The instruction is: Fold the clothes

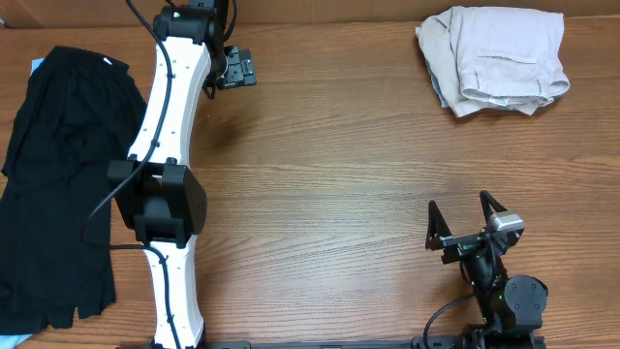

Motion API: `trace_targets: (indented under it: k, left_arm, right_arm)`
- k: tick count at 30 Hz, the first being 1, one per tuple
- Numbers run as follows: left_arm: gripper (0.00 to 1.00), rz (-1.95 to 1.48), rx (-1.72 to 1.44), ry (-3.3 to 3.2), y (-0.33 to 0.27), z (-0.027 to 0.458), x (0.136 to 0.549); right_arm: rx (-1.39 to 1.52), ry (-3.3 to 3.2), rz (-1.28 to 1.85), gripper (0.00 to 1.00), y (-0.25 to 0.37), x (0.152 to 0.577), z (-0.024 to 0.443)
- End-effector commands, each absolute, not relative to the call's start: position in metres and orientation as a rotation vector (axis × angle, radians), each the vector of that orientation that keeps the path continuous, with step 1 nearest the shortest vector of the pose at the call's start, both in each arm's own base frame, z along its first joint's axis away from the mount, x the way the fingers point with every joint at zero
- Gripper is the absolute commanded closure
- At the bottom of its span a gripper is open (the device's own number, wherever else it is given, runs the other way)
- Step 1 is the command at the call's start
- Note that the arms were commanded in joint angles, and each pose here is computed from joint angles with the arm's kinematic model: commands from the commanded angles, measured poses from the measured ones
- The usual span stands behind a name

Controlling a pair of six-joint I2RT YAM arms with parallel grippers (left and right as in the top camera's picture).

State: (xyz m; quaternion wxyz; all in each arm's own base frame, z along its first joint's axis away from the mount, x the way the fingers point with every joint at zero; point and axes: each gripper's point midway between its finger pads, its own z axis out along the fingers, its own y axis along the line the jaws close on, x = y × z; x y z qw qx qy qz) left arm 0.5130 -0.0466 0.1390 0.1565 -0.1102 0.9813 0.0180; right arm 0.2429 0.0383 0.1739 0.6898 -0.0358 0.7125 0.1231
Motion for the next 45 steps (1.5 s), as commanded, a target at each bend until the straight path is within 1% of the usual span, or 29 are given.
trace_targets:
  k: [1,36,39,45]
  left_arm:
    - [0.00,0.056,-0.300,2.831,-0.046,0.130,0.512]
    - [0.00,0.053,-0.299,2.825,-0.046,0.135,0.511]
    - [0.00,0.053,-0.290,2.789,-0.045,0.152,0.511]
    - [0.00,-0.028,-0.318,2.606,-0.049,0.209,0.521]
  right_arm:
    - [-0.098,1.574,0.297,0.00,0.043,0.241,0.176]
    - [-0.109,1.574,0.307,0.00,0.046,0.241,0.176]
    - [-0.109,1.574,0.307,0.00,0.046,0.241,0.176]
    - [-0.110,1.574,0.307,0.00,0.046,0.241,0.176]
